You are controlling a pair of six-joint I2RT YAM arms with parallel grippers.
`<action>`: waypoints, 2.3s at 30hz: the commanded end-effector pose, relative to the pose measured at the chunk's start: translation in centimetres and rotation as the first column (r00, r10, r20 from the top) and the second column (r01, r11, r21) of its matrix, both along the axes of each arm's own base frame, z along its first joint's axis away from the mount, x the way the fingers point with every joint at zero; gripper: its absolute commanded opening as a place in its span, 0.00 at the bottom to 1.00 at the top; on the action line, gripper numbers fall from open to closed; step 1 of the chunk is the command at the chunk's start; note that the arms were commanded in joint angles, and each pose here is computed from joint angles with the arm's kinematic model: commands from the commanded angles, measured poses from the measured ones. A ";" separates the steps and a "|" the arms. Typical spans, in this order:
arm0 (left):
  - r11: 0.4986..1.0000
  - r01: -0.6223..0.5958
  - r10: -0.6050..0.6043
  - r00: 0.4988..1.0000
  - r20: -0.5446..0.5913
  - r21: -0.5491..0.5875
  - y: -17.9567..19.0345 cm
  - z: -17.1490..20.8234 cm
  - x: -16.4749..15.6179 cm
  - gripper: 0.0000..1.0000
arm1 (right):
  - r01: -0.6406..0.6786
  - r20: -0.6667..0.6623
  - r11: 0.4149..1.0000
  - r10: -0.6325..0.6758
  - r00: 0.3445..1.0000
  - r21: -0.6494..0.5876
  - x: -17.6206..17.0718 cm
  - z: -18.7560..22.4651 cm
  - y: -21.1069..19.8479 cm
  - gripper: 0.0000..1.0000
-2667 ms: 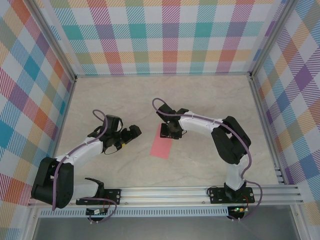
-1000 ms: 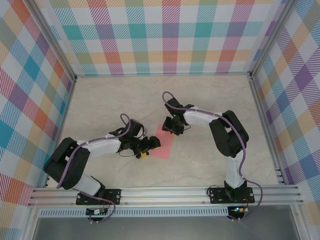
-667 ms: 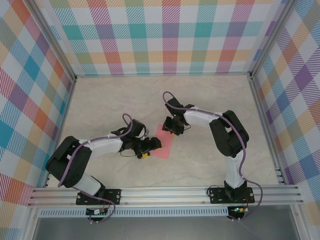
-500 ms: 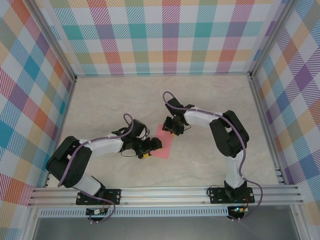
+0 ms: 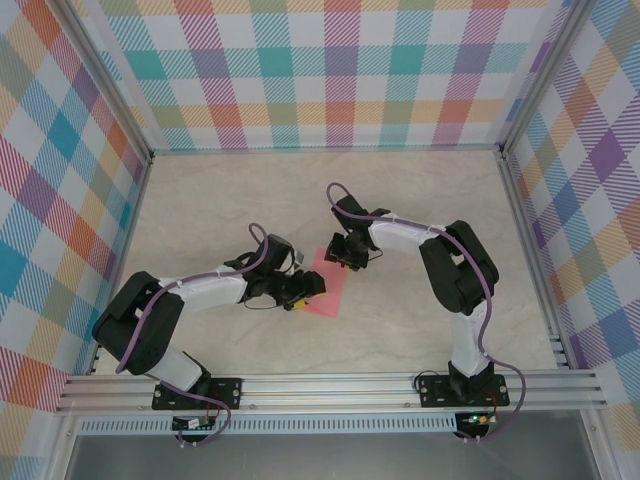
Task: Fold a paper plane with a square sheet of paper (pick it up from the middle)
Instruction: Fold the triangle a second time at the center of the table.
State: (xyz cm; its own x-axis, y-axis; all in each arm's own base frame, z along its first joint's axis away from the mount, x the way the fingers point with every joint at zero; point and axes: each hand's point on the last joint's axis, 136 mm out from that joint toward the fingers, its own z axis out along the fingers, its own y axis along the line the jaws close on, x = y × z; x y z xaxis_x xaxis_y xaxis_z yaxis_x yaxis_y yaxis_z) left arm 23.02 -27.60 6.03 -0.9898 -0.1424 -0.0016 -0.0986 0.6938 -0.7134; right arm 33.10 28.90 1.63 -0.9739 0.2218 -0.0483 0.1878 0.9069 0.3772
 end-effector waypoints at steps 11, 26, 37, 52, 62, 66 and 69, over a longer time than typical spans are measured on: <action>0.990 0.049 -0.029 0.988 0.153 -0.132 -3.1 3.4 2.8 0.63 | -0.039 -0.103 0.998 0.043 0.994 0.041 -2.3 -4.1 -1.1 0.39; 0.995 0.000 0.016 0.987 0.161 -0.103 -3.3 0.9 4.3 0.61 | -0.092 -0.042 0.942 0.111 0.993 0.322 -1.5 0.3 1.1 0.35; 0.998 -0.059 0.059 0.986 0.156 -0.005 -1.5 -1.3 4.4 0.49 | -0.205 0.127 0.883 0.166 0.978 0.423 -4.0 5.4 -0.9 0.37; 0.996 -0.079 0.073 0.986 0.150 0.029 -0.9 -1.8 4.4 0.41 | -0.264 0.066 0.823 0.268 0.961 0.503 -7.3 4.0 0.3 0.32; 0.997 -0.074 0.071 0.986 0.153 0.018 -1.1 -1.3 4.4 0.39 | -0.268 0.056 0.825 0.278 0.959 0.497 -7.4 3.4 0.6 0.11; 0.998 -0.048 0.053 0.983 0.175 -0.034 -1.7 0.1 4.4 0.38 | -0.276 0.061 0.840 0.281 0.958 0.467 -7.1 2.9 0.4 0.06; 0.996 -0.019 0.035 0.982 0.184 -0.088 -2.5 1.1 4.2 0.38 | -0.280 0.057 0.850 0.285 0.957 0.446 -6.9 2.4 0.3 0.06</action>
State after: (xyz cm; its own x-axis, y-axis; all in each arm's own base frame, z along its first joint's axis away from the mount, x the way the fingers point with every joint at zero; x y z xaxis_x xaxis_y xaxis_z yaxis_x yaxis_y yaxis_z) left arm 27.56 -28.97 5.04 -0.9670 -0.2075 -0.1477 -0.0357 0.6846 -0.7280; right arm 25.81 28.79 4.20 -0.9988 -0.0394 0.0277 -0.0043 0.6461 0.7632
